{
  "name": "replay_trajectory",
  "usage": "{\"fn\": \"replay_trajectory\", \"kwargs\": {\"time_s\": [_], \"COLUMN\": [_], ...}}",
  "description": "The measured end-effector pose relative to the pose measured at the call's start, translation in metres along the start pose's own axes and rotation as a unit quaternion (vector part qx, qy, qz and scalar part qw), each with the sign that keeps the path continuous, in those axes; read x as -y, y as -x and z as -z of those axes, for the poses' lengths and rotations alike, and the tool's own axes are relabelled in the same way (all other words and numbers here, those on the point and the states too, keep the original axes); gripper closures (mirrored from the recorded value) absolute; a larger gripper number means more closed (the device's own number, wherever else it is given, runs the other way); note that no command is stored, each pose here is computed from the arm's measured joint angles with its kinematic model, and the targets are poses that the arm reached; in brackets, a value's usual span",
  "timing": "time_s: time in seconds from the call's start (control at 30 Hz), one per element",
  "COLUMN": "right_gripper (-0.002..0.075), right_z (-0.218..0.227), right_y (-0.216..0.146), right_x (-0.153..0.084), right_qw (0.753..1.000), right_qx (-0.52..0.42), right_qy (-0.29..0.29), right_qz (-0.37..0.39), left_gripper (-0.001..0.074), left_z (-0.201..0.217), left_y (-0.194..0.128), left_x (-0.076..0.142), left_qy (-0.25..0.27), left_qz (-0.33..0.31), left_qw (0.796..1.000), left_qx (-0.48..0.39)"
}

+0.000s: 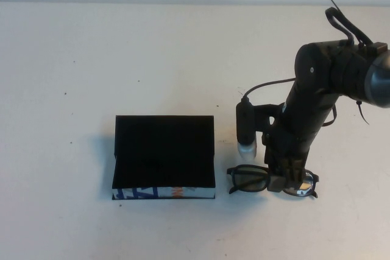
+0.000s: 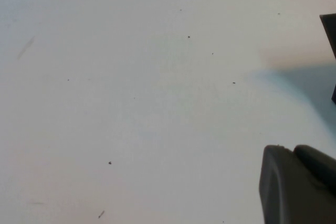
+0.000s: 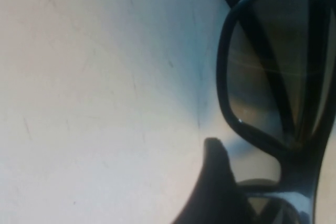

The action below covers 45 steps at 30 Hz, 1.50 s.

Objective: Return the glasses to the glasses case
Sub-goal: Pick up the glasses from the table, then place the glasses in the glasses case

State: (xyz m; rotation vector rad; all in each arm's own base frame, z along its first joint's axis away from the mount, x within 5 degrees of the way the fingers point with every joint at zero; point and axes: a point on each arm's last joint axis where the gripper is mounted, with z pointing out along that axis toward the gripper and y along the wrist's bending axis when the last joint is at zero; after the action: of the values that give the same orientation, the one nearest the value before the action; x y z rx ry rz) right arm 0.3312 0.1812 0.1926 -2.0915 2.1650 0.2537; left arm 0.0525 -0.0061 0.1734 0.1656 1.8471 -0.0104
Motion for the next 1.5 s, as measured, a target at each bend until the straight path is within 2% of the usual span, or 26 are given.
{"fn": "replay_trajectory", "kwargs": {"time_s": [0.33, 0.43, 0.73, 1.0, 1.17, 1.3, 1.5], "right_gripper": [0.0297, 0.0320, 0.0475, 0.0677, 0.0678, 0.0678, 0.0678], "right_z": [-0.009, -0.009, -0.009, -0.006, 0.001, 0.023, 0.065], "right_y": [-0.001, -0.002, -0.003, -0.002, 0.000, 0.006, 0.039], "right_x": [0.002, 0.001, -0.002, -0.004, -0.004, -0.002, -0.025], "right_qw": [1.000, 1.000, 0.999, 0.999, 0.998, 0.999, 0.999], "right_qx": [-0.006, -0.009, -0.015, -0.016, -0.018, -0.011, 0.022], "right_qy": [0.009, 0.015, 0.032, 0.046, 0.055, 0.022, -0.024], "right_qz": [-0.001, 0.000, -0.001, -0.002, -0.005, -0.048, -0.037], "left_gripper": [0.0736, 0.0736, 0.0736, 0.0736, 0.0736, 0.0736, 0.0736], "left_z": [0.000, 0.000, 0.000, 0.000, 0.000, 0.000, 0.000], "left_y": [0.000, 0.000, 0.000, 0.000, 0.000, 0.000, 0.000], "left_x": [0.000, 0.000, 0.000, 0.000, 0.000, 0.000, 0.000], "left_qy": [0.000, 0.000, 0.000, 0.000, 0.000, 0.000, 0.000], "left_qz": [0.000, 0.000, 0.000, 0.000, 0.000, 0.000, 0.000], "left_qw": [1.000, 1.000, 1.000, 1.000, 1.000, 1.000, 1.000], "left_qx": [0.000, 0.000, 0.000, 0.000, 0.000, 0.000, 0.000]}}
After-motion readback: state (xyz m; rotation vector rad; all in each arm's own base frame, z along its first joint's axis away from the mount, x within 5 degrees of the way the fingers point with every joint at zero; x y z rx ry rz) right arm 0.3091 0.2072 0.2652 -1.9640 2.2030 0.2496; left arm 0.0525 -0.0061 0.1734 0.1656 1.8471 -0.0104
